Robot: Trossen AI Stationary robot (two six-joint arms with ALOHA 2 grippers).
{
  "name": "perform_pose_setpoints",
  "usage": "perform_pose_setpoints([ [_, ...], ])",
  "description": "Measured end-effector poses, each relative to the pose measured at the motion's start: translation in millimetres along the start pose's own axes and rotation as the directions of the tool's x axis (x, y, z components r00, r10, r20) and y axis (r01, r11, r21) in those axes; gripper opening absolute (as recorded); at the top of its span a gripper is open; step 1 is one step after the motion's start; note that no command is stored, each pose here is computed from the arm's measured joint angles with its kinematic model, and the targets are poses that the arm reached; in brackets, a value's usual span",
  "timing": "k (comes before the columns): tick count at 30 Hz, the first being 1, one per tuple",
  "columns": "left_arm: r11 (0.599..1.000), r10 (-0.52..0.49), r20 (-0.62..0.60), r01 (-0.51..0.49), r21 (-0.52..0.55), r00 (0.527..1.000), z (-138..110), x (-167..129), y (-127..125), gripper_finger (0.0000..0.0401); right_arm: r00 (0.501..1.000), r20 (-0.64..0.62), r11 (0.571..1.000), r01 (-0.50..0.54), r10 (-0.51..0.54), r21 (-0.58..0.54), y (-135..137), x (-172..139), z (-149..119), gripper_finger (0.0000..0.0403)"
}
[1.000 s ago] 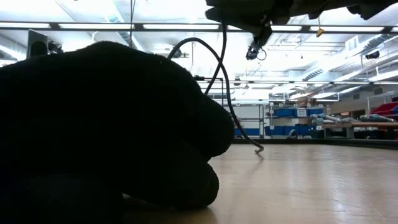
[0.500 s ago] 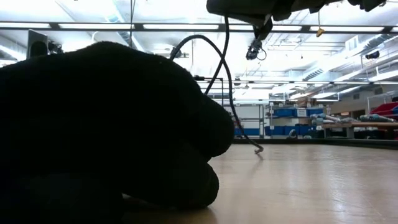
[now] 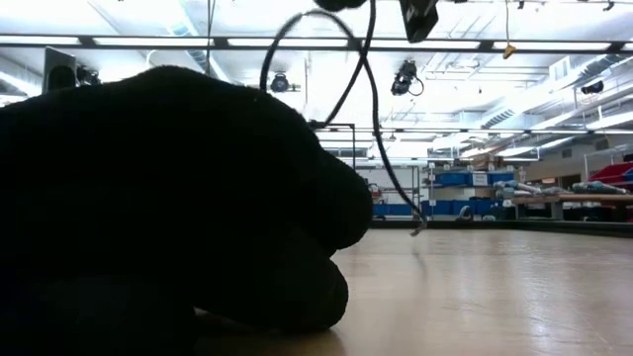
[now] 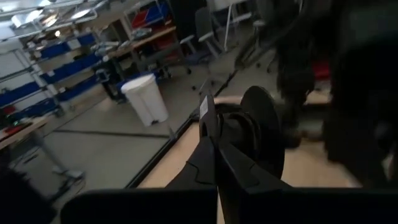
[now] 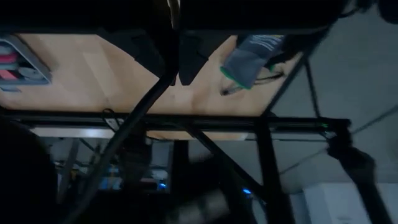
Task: Coil cords
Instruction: Uncoil the black wire cable from the black spool
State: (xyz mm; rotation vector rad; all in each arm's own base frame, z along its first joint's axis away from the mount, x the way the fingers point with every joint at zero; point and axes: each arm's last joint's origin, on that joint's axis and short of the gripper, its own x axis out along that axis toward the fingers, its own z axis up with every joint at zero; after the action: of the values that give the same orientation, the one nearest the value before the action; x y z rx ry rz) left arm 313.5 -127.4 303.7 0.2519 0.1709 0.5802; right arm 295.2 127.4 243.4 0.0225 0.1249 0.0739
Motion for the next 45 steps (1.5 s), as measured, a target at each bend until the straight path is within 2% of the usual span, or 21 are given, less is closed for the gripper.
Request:
perform_pose_setpoints([
  [5, 1.000, 0.020, -0.041, -0.019, 0.013, 0.999, -6.5, -0.2, 0.0, 0.0000, 1.000, -0.003, 1.000, -0.011, 0.011, -0.016, 2.1, -11.9, 10.0, 0.0002],
  [8, 1.000, 0.007, -0.034, -0.007, 0.008, 0.999, -5.6, -4.3, -2.6, 0.0000, 0.993, -0.062, 0.994, 0.098, -0.101, -0.057, -1.2, -26.0, 14.2, 0.0002],
  [12, 1.000, -0.002, -0.022, 0.002, -0.006, 1.000, -3.8, -7.9, -4.8, 0.0000, 0.940, -0.175, 0.956, 0.283, -0.293, -0.078, -12.1, -45.5, 11.9, 0.0007],
  [16, 1.000, 0.003, 0.004, -0.003, -0.029, 1.000, 0.6, -7.7, -4.1, 0.0000, 0.885, -0.289, 0.930, 0.360, -0.366, -0.073, -23.6, -55.9, 3.4, 0.0013],
  [19, 0.999, 0.008, 0.041, -0.006, -0.035, 0.999, 7.0, -8.0, -3.2, 0.0000, 0.863, -0.399, 0.947, 0.319, -0.311, -0.048, -28.4, -57.1, -6.2, 0.0019],
  [23, 0.999, 0.021, 0.085, -0.018, -0.027, 0.996, 14.6, -8.3, -1.2, 0.0000, 0.845, -0.528, 0.984, 0.152, -0.083, 0.088, -24.9, -50.1, -18.7, 0.0035],
  [26, 0.999, 0.024, 0.096, -0.022, -0.024, 0.995, 16.6, -8.5, -0.6, 0.0000, 0.824, -0.566, 0.987, 0.053, 0.042, 0.151, -21.7, -49.5, -21.4, 0.0053],
  [28, 1.000, 0.019, 0.093, -0.017, -0.017, 0.995, 16.0, -9.6, -1.6, 0.0000, 0.803, -0.592, 0.983, 0.041, 0.073, 0.177, -22.6, -54.5, -20.8, 0.0063],
  [32, 1.000, -0.011, 0.092, 0.013, -0.028, 0.996, 15.0, -12.4, -4.2, 0.0000, 0.782, -0.621, 0.973, 0.095, 0.057, 0.209, -29.1, -73.0, -12.5, 0.0071],
  [34, 0.999, -0.031, 0.091, 0.034, -0.032, 0.995, 12.3, -14.5, -6.4, 0.0000, 0.803, -0.595, 0.968, 0.119, 0.036, 0.219, -32.2, -80.9, -4.6, 0.0070],
  [38, 0.998, -0.063, 0.091, 0.066, -0.024, 0.994, -2.4, -14.5, -12.5, 0.0000, 0.908, -0.418, 0.975, 0.116, -0.027, 0.189, -31.6, -87.2, 18.4, 0.0068],
  [41, 0.995, -0.086, 0.111, 0.092, -0.043, 0.990, -12.1, -14.0, -17.0, 0.0000, 0.970, -0.239, 0.991, 0.074, -0.046, 0.109, -23.6, -85.2, 35.6, 0.0068],
  [45, 0.991, -0.111, 0.119, 0.119, -0.063, 0.987, -19.5, -12.2, -17.8, 0.0000, 0.995, -0.060, 0.995, 0.077, -0.080, -0.059, -9.5, -82.1, 49.5, 0.0067],
])
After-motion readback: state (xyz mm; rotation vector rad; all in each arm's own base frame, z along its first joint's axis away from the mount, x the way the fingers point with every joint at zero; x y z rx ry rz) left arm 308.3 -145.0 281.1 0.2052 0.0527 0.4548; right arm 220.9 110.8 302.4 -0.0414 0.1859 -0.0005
